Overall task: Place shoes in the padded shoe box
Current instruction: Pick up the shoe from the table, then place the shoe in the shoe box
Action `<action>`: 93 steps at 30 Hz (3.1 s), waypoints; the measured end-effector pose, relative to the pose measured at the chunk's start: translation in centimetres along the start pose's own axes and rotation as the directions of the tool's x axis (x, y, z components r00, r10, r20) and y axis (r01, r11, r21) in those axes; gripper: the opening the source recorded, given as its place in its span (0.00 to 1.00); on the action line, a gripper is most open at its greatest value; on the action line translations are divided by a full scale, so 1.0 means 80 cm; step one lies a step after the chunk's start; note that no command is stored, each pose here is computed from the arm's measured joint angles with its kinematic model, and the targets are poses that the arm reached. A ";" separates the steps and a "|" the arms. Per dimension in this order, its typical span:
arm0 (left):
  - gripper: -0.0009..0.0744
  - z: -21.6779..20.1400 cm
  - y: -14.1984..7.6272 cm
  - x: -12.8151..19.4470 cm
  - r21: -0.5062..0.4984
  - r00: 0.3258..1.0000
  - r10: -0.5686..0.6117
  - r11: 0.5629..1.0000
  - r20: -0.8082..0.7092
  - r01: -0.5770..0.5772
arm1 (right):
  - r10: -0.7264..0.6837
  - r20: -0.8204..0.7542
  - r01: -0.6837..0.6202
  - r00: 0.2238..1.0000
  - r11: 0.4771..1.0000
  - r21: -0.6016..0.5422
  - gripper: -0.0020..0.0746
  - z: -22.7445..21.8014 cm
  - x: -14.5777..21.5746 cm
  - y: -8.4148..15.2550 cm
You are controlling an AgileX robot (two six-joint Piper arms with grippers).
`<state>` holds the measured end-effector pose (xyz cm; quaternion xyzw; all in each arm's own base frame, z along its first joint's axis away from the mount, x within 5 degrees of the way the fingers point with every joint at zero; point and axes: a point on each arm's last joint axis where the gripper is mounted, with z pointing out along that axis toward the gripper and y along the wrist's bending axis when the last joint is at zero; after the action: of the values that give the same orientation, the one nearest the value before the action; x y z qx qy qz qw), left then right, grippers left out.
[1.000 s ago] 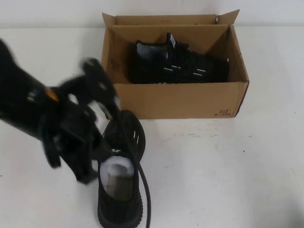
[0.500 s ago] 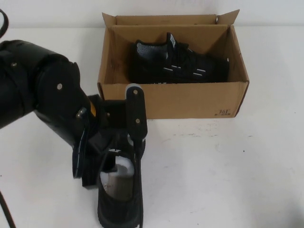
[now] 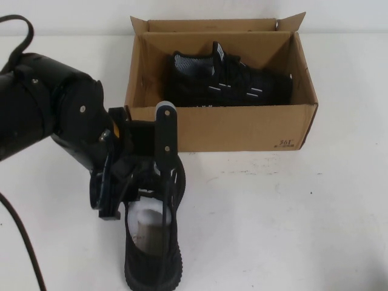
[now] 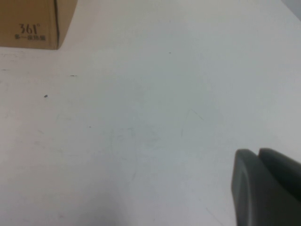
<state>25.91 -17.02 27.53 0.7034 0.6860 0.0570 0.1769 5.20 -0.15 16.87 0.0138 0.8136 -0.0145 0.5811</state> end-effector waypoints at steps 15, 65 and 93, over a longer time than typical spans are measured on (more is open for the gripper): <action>0.53 0.017 0.002 -0.012 0.020 0.996 0.059 0.998 0.070 -0.061 | 0.000 0.000 0.000 1.000 1.000 0.000 0.02 0.000 0.000 0.000; 0.02 -0.097 0.042 -0.073 0.024 0.836 -0.544 0.839 0.072 0.544 | 0.000 0.000 0.000 1.000 1.000 0.000 0.02 0.000 0.000 0.000; 0.02 -0.067 0.174 -0.135 0.271 0.001 -0.879 0.148 0.477 0.951 | 0.000 0.000 0.000 1.000 1.000 0.000 0.02 0.000 0.000 0.000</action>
<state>36.74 -26.72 38.84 0.0545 0.8872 -0.2264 0.3984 5.20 -0.15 16.87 0.0138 0.8136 -0.0145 0.5811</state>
